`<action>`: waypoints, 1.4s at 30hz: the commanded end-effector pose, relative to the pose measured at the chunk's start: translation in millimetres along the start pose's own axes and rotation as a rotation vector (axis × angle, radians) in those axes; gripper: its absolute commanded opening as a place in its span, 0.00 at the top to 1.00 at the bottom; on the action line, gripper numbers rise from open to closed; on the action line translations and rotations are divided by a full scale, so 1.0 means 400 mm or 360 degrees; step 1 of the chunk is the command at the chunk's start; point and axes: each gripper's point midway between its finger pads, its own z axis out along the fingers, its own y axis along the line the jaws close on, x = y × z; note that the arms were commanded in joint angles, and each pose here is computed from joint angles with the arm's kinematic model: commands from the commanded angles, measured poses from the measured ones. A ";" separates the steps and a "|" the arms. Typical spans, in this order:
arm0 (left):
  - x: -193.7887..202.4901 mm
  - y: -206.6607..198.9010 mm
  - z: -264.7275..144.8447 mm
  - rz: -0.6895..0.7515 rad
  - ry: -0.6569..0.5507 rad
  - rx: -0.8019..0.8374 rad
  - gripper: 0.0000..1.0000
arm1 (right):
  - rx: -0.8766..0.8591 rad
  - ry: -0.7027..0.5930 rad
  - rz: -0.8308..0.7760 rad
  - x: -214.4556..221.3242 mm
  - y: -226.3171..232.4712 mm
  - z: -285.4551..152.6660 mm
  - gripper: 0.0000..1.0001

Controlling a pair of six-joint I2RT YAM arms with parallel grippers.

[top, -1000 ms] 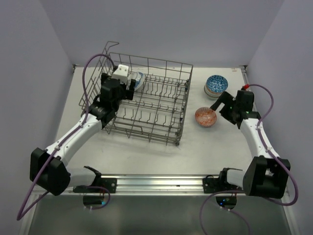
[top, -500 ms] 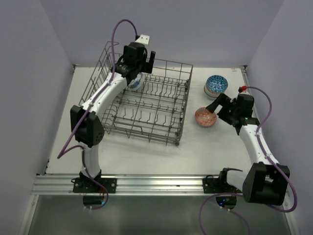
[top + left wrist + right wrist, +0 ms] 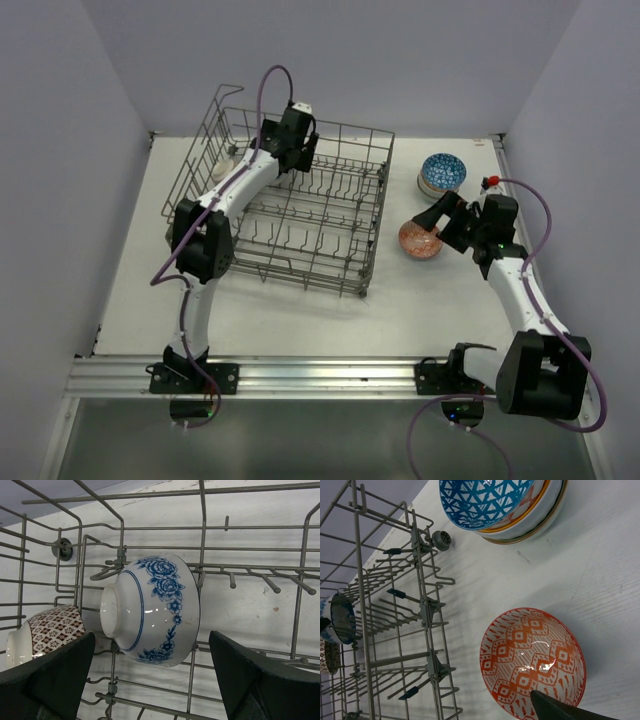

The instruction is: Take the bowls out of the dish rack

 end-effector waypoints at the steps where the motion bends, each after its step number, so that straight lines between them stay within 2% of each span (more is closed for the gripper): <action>1: -0.067 0.015 -0.014 -0.0065 -0.0147 -0.0077 0.00 | -0.0092 -0.0024 -0.0024 -0.013 0.030 0.000 0.01; 14: -0.046 -0.023 0.046 -0.0021 -0.0132 -0.0049 0.00 | -0.0078 0.0001 -0.0016 -0.006 0.022 0.009 0.02; 18: -0.039 -0.005 0.054 0.0017 -0.0130 -0.0145 0.00 | -0.0079 0.0006 -0.0013 -0.005 0.021 0.010 0.01; 24: -0.075 0.002 0.033 0.0050 -0.0245 -0.0211 0.02 | -0.0075 0.0012 -0.0012 -0.003 0.018 0.012 0.01; 32: -0.044 0.006 0.039 0.0114 -0.0186 -0.0325 0.07 | -0.0077 0.0023 -0.0007 0.000 0.017 0.014 0.01; 42: -0.026 0.001 0.060 0.0136 -0.0181 -0.0331 0.11 | -0.0082 0.0029 -0.0006 0.004 0.017 0.015 0.01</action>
